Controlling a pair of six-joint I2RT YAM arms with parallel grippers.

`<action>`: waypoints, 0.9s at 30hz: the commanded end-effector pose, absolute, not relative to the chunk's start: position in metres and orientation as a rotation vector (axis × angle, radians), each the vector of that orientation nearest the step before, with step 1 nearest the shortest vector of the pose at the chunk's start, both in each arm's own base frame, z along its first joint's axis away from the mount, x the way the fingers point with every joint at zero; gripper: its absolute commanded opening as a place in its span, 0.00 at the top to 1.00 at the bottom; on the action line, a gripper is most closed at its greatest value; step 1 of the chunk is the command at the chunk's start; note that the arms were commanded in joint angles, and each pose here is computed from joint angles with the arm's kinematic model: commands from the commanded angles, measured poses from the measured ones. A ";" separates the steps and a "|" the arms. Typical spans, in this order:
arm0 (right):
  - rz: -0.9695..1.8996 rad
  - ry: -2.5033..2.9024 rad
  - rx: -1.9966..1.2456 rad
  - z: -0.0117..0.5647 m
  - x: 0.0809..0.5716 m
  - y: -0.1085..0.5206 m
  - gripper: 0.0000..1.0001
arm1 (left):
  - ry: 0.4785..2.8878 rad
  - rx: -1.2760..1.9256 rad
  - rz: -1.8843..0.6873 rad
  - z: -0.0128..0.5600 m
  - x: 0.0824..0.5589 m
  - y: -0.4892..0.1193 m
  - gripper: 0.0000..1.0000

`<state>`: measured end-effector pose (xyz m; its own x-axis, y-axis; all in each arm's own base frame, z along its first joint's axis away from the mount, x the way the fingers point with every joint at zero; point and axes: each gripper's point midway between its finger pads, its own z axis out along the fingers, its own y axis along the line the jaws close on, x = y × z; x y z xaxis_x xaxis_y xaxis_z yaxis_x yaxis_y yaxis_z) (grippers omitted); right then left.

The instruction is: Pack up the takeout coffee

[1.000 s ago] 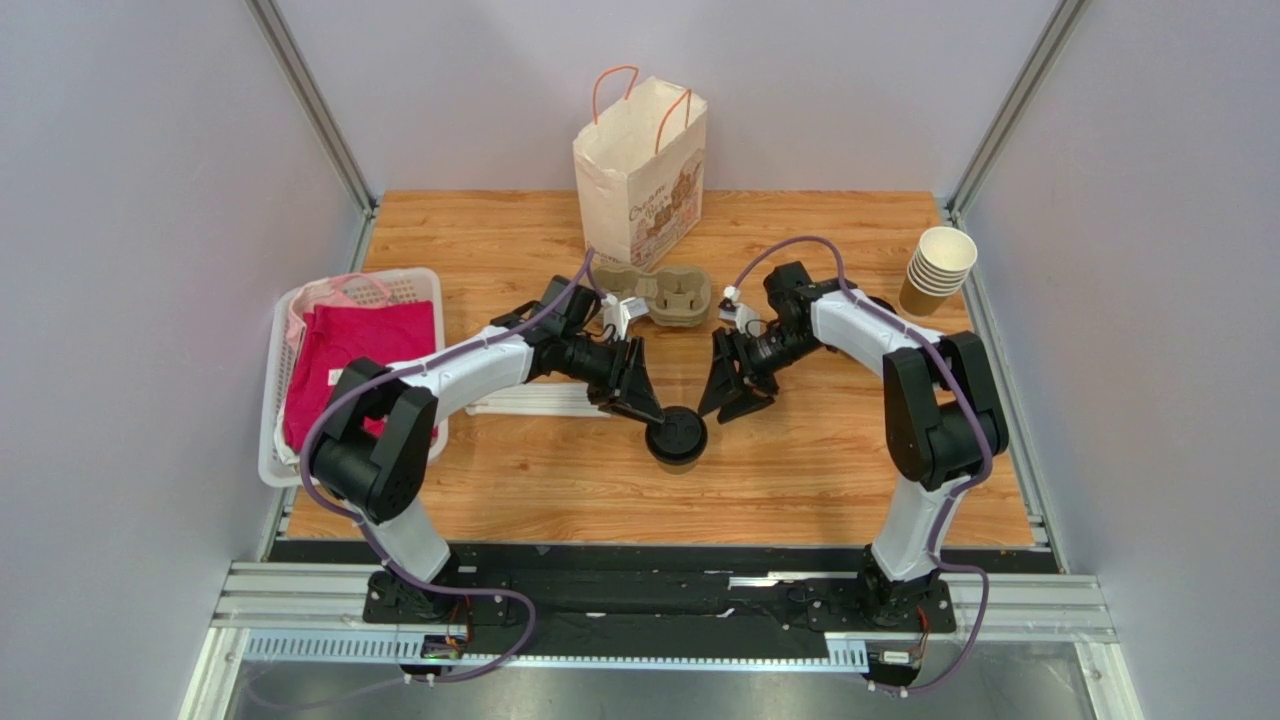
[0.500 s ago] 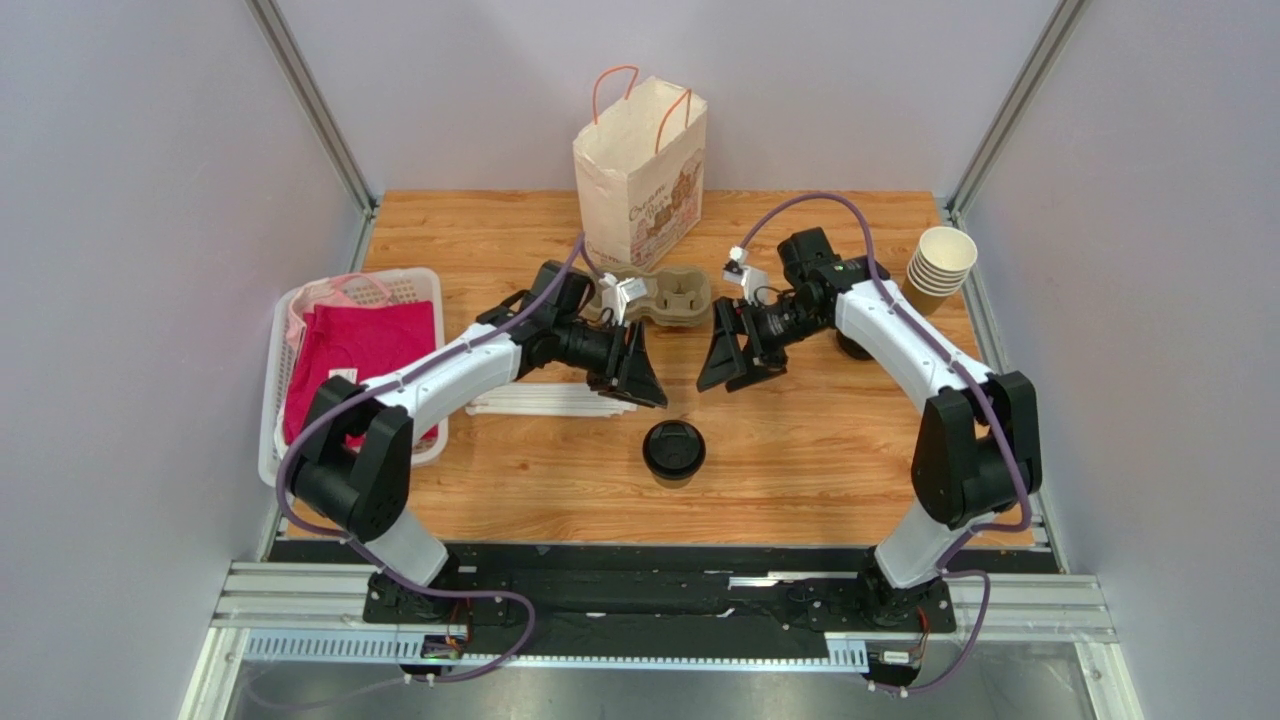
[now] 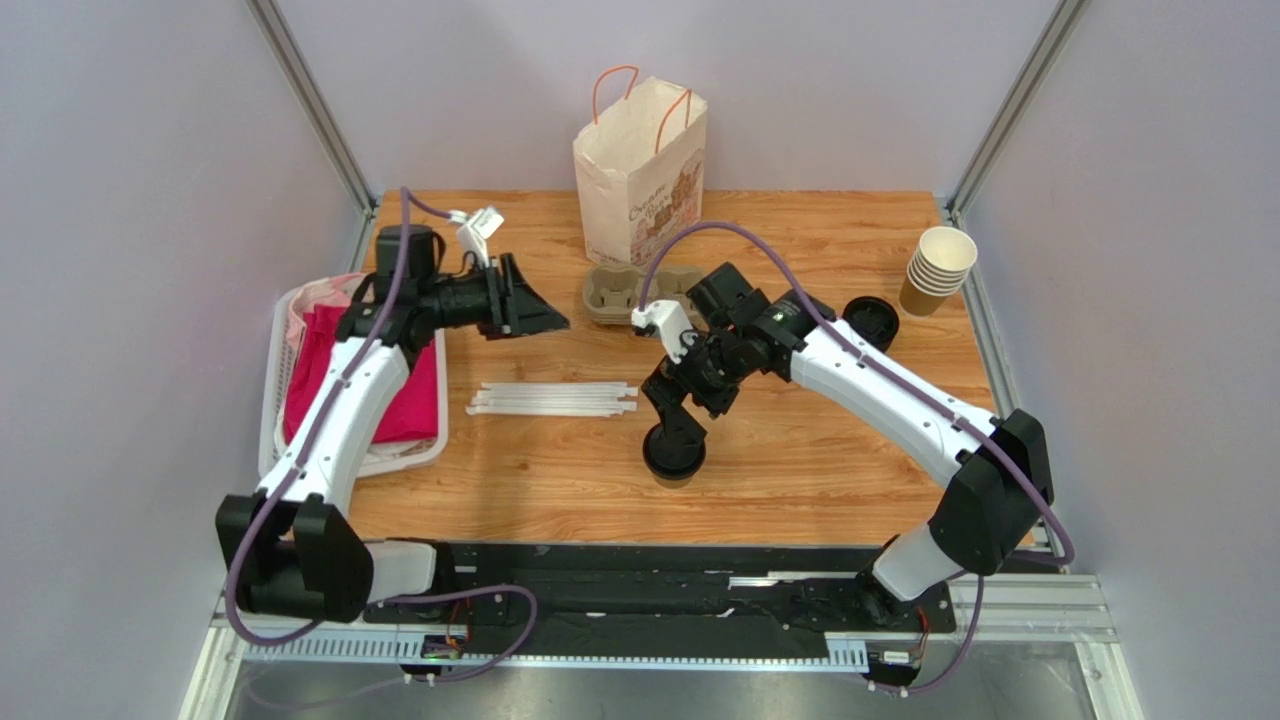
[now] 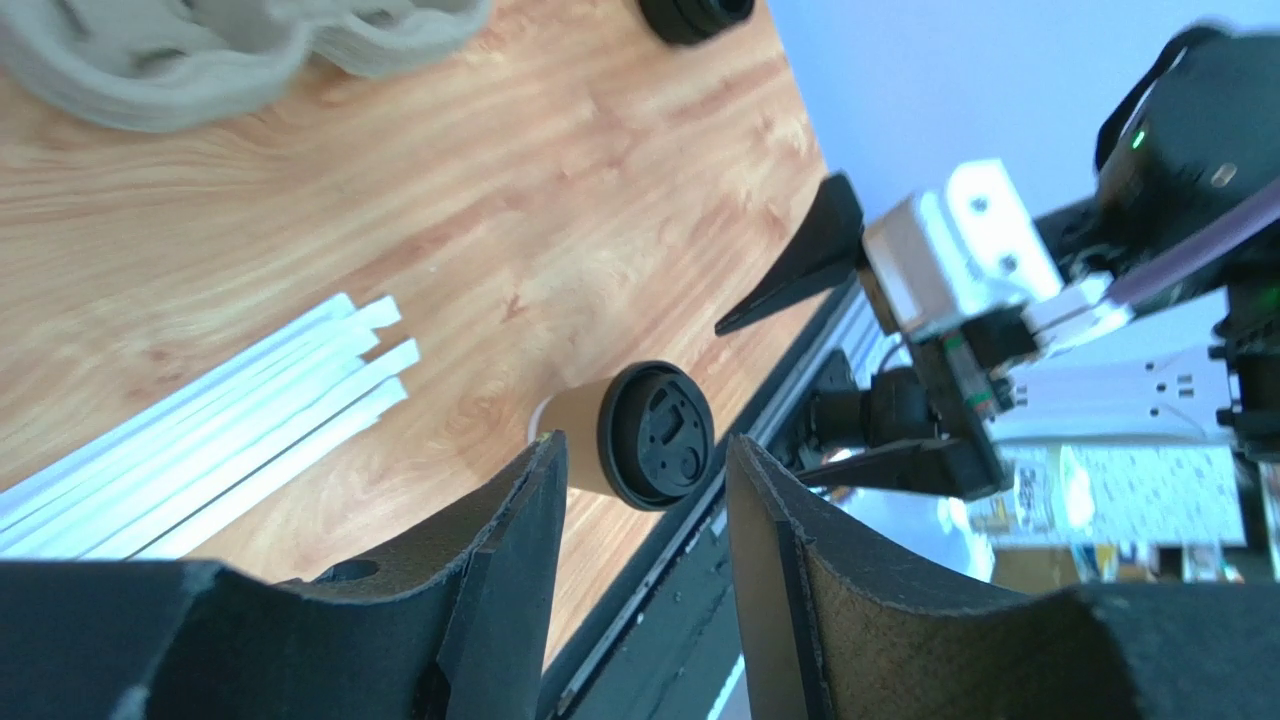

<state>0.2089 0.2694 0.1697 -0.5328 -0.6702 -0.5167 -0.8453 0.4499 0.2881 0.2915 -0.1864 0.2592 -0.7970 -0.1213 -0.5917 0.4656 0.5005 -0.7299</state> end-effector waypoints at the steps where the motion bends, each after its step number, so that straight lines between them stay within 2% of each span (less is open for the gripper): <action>1: 0.520 2.263 -1.383 0.174 0.226 0.271 0.05 | 2.100 0.255 -1.273 0.275 0.277 -0.167 0.48; 9: 0.479 2.192 -1.448 0.171 0.211 0.286 0.04 | 2.097 0.248 -1.251 0.268 0.263 -0.164 0.46; 16: 0.338 2.143 -1.549 0.158 0.207 0.295 0.02 | 2.097 0.229 -1.277 0.267 0.267 -0.166 0.46; 27: 0.294 2.164 -1.635 0.134 0.205 0.296 0.00 | 2.106 0.223 -1.292 0.265 0.270 -0.167 0.46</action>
<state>0.1975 0.2904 0.1328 -0.2667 -0.8662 -0.4225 -0.9498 0.3106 -0.0370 0.2670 -0.1650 0.2558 -0.7892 -0.1849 -0.5856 0.4244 0.5250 -0.7377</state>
